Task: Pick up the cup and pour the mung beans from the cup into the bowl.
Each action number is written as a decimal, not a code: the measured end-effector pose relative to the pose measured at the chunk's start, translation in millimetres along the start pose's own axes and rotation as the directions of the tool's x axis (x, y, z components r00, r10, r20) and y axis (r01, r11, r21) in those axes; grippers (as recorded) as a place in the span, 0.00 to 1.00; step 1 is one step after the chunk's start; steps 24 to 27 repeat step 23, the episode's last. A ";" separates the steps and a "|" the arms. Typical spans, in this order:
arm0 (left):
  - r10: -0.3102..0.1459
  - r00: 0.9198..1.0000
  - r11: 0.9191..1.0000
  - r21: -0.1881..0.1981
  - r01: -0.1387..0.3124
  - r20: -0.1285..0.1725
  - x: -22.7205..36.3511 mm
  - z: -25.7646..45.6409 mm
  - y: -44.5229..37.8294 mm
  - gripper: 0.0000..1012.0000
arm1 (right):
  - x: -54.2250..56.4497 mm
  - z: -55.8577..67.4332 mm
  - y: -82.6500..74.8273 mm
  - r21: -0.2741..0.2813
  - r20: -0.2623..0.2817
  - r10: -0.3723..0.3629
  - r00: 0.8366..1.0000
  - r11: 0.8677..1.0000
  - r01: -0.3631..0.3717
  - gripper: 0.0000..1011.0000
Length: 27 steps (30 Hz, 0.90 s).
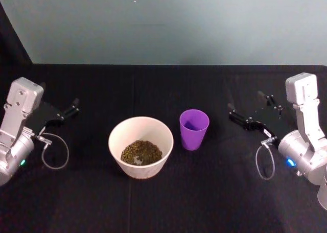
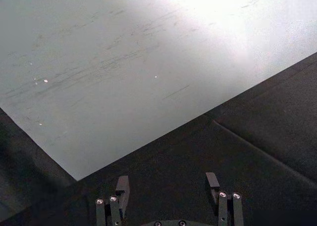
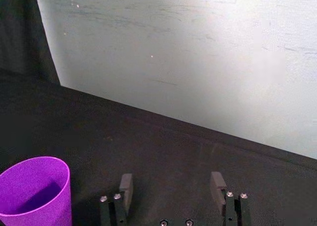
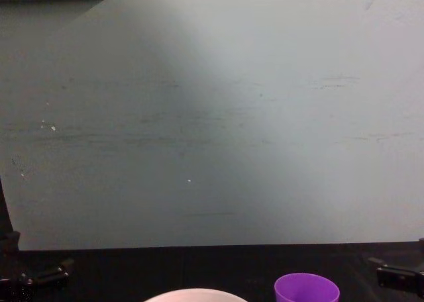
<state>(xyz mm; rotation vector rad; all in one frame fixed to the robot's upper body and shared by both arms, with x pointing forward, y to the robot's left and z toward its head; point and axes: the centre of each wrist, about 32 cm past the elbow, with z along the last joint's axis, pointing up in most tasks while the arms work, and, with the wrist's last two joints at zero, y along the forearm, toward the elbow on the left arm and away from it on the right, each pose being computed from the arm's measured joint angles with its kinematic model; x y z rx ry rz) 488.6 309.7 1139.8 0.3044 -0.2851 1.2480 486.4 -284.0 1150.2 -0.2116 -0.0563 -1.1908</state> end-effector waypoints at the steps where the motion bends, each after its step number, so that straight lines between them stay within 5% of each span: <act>1: 0.000 1.000 1.000 0.000 0.000 0.000 0.0 0.0 0.0 0.99 | 0.0 0.0 0.0 0.000 0.000 0.000 1.000 1.000 0.000 0.99; 27: 0.000 1.000 1.000 0.000 0.000 0.000 0.0 0.0 0.0 0.99 | 0.0 0.2 0.0 0.000 0.001 0.000 1.000 1.000 0.000 0.99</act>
